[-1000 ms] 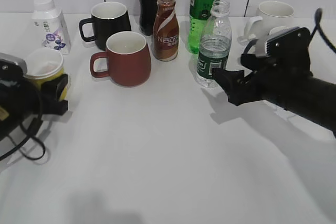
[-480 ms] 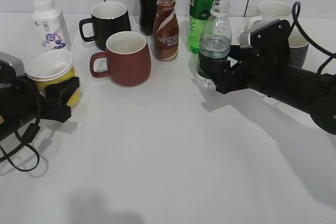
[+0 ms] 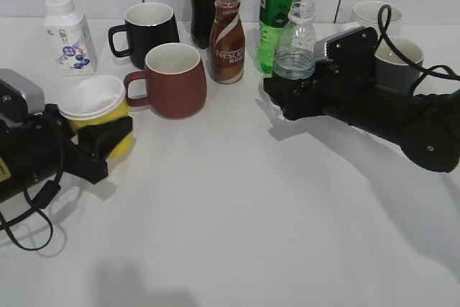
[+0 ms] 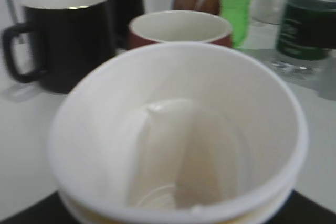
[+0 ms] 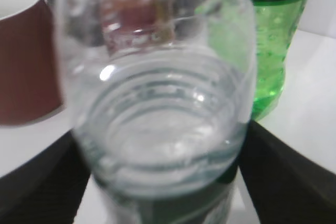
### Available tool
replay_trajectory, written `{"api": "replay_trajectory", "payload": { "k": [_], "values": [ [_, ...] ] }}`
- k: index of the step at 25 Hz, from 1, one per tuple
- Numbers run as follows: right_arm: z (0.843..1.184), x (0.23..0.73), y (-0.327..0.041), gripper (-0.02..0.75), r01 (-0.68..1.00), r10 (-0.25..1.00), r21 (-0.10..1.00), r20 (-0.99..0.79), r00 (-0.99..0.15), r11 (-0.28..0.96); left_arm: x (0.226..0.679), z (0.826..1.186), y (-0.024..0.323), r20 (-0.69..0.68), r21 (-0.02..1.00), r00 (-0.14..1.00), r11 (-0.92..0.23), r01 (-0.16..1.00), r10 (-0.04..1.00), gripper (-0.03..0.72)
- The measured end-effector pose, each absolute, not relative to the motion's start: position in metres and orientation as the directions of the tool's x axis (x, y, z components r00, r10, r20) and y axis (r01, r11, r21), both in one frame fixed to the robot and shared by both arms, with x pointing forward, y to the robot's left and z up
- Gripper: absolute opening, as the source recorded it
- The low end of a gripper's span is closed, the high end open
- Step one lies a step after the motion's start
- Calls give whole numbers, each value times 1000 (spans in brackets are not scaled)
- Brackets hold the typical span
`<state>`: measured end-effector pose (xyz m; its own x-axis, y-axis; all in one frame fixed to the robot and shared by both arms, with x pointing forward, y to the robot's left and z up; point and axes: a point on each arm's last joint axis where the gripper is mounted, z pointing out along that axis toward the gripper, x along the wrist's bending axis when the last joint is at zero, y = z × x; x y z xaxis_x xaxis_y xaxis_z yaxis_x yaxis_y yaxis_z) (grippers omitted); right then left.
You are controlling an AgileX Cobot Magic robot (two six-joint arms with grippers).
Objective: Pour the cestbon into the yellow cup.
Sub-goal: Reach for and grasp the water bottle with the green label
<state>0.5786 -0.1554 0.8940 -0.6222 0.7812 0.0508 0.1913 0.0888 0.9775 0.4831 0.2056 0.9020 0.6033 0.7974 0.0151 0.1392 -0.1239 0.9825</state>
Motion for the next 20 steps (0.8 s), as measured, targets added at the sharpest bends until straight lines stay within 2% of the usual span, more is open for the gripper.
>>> {"api": "replay_trajectory", "payload": {
  "k": [4, 10, 17, 20],
  "values": [
    [887, 585, -153, 607, 198, 780, 976, 55, -623, 90, 480, 902, 201, 11, 982, 650, -132, 138, 760, 416],
    [885, 586, -153, 468, 200, 781, 976, 58, -621, 87, 474, 901, 193, 16, 981, 709, -150, 127, 706, 416],
    [886, 586, -152, 465, 195, 780, 977, 59, -623, 82, 464, 904, 164, 21, 983, 780, -156, 98, 626, 416],
    [887, 585, -152, 465, 163, 774, 979, 12, -633, 119, 466, 909, 152, 36, 987, 802, -145, 64, 597, 416]
  ]
}}
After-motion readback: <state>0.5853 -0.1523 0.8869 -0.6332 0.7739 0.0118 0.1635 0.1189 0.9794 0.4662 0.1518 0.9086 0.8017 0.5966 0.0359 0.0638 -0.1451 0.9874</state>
